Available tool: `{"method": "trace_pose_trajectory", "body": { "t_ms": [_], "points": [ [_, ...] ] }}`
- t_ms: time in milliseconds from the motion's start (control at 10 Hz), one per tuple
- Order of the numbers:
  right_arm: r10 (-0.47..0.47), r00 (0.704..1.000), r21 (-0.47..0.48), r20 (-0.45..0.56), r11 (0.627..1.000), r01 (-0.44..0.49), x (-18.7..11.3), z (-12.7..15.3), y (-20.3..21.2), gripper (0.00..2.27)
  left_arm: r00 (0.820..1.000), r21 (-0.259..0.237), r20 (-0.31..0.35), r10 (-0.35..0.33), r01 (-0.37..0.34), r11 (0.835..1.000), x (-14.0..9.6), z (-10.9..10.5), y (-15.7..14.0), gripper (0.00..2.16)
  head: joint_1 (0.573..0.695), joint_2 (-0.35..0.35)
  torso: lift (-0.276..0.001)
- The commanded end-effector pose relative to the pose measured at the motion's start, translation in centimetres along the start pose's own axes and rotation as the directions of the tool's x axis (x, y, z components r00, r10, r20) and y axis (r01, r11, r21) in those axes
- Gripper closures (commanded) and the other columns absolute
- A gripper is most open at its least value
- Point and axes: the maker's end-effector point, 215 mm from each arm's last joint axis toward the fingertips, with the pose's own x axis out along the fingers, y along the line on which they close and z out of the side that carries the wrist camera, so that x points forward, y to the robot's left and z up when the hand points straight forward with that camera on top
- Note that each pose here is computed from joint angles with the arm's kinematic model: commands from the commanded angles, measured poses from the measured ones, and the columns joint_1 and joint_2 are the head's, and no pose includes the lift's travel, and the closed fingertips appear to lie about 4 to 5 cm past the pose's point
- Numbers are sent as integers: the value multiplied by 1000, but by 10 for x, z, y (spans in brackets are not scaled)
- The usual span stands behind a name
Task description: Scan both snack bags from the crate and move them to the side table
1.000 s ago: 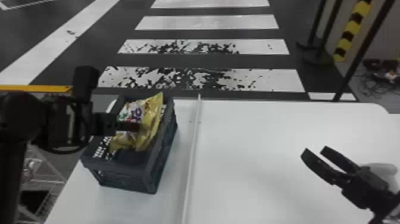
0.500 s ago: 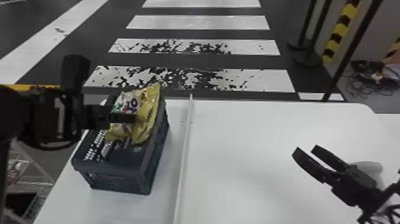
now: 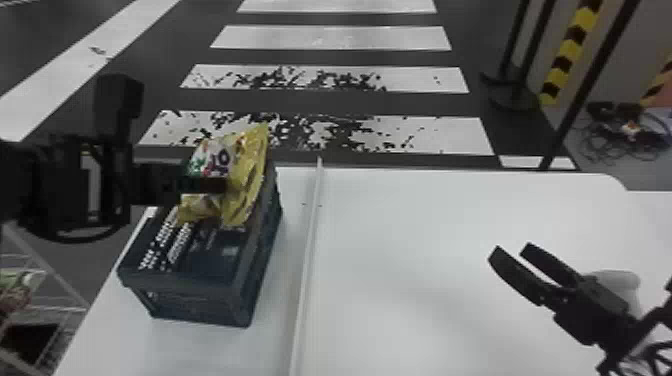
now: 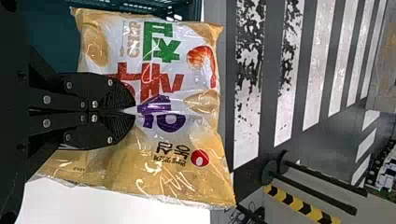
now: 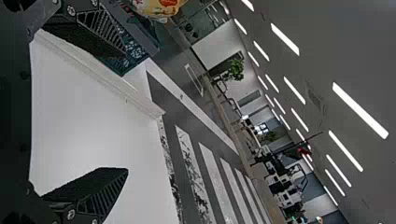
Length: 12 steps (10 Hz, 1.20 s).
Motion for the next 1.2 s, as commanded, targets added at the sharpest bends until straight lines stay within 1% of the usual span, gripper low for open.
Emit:
{"method": "trace_pose_trajectory", "body": {
  "t_ms": [0, 200, 300, 400, 600, 700, 800, 900, 1000, 1100],
  "points": [
    [-6, 1000, 4, -1, 1000, 6, -1, 0, -2, 120, 999, 1, 22, -24, 24, 1000, -4, 12, -8, 2142, 695, 47, -95],
    [-12, 1000, 2, 3, 1000, 12, -4, 1, -1, 120, 998, 4, 33, -50, 50, 999, -3, 20, -19, 2142, 695, 36, -95],
    [-15, 1000, 2, 4, 1000, 15, -6, 1, -3, 120, 998, 14, 31, -61, 61, 998, 0, 21, -27, 2142, 695, 28, -95],
    [-16, 1000, 2, 6, 1000, 16, -7, 2, -3, 120, 997, 34, 27, -75, 74, 997, 4, 24, -39, 2142, 695, 17, -95],
    [-18, 1000, 2, 8, 1000, 18, -9, 2, -2, 120, 994, 53, 28, -103, 102, 993, 12, 31, -63, 2142, 695, -8, -95],
    [-19, 1000, 5, 8, 1000, 19, -10, 1, -2, 120, 991, 52, 29, -129, 128, 990, 19, 35, -82, 2142, 695, -22, -95],
    [-22, 1000, 5, 8, 1000, 22, -11, 1, -3, 120, 990, 60, 32, -138, 135, 989, 26, 41, -98, 2142, 695, -40, -95],
    [-25, 1000, 9, 10, 1000, 25, -13, 1, -4, 120, 988, 95, 30, -153, 150, 984, 31, 51, -120, 2142, 695, -63, -95],
    [-29, 999, 13, 14, 999, 29, -17, 1, -6, 120, 987, 99, 30, -161, 157, 983, 35, 57, -131, 2142, 695, -78, -95],
    [-38, 999, 18, 21, 999, 37, -22, 1, -10, 120, 986, 119, 19, -166, 163, 979, 41, 58, -143, 2142, 695, -103, -95]
  ]
}}
